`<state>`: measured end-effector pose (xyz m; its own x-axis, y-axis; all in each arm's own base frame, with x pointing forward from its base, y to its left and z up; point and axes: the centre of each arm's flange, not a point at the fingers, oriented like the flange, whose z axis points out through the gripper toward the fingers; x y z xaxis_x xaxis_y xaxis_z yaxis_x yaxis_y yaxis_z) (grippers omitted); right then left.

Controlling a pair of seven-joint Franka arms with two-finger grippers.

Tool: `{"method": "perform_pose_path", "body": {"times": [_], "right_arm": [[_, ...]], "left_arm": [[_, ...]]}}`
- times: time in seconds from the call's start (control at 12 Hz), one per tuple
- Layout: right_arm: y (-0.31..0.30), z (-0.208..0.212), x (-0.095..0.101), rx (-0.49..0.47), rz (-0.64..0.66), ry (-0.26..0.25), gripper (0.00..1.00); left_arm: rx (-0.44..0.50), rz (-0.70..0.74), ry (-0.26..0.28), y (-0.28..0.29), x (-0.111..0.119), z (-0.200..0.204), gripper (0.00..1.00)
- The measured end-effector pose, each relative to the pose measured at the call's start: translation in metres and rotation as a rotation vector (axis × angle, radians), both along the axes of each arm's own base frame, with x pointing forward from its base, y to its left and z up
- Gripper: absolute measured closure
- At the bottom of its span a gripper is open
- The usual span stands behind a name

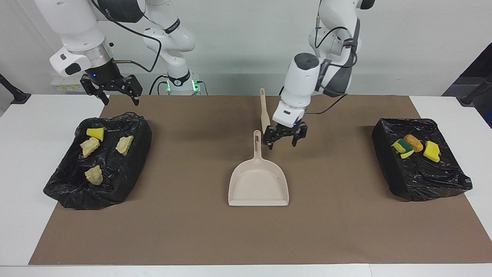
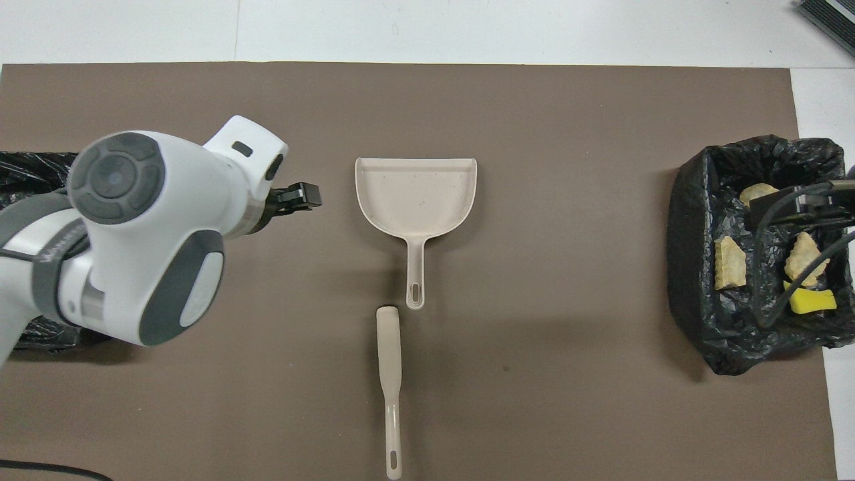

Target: Sweep and dump trash in bin

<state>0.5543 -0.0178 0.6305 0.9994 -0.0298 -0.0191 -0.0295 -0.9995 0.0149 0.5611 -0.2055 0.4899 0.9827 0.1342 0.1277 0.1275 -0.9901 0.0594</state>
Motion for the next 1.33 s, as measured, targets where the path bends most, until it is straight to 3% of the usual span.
{"method": "perform_pose_path", "body": {"times": [0.25, 0.58, 0.92, 1.17, 1.33], "right_arm": [[0.0, 0.0, 0.0, 0.0, 0.0, 0.0, 0.0], [0.0, 0.0, 0.0, 0.0, 0.0, 0.0, 0.0], [0.0, 0.0, 0.0, 0.0, 0.0, 0.0, 0.0], [0.0, 0.0, 0.0, 0.0, 0.0, 0.0, 0.0], [0.0, 0.0, 0.0, 0.0, 0.0, 0.0, 0.0]], "left_arm": [[0.04, -0.086, 0.045, 0.074, 0.009, 0.008, 0.0], [0.064, -0.187, 0.098, 0.158, 0.002, 0.02, 0.0], [0.078, -0.262, 0.073, 0.225, -0.003, 0.038, 0.0], [0.09, -0.285, 0.018, 0.219, -0.004, 0.086, 0.0], [0.089, -0.302, 0.03, 0.204, -0.013, 0.128, 0.0]]}}
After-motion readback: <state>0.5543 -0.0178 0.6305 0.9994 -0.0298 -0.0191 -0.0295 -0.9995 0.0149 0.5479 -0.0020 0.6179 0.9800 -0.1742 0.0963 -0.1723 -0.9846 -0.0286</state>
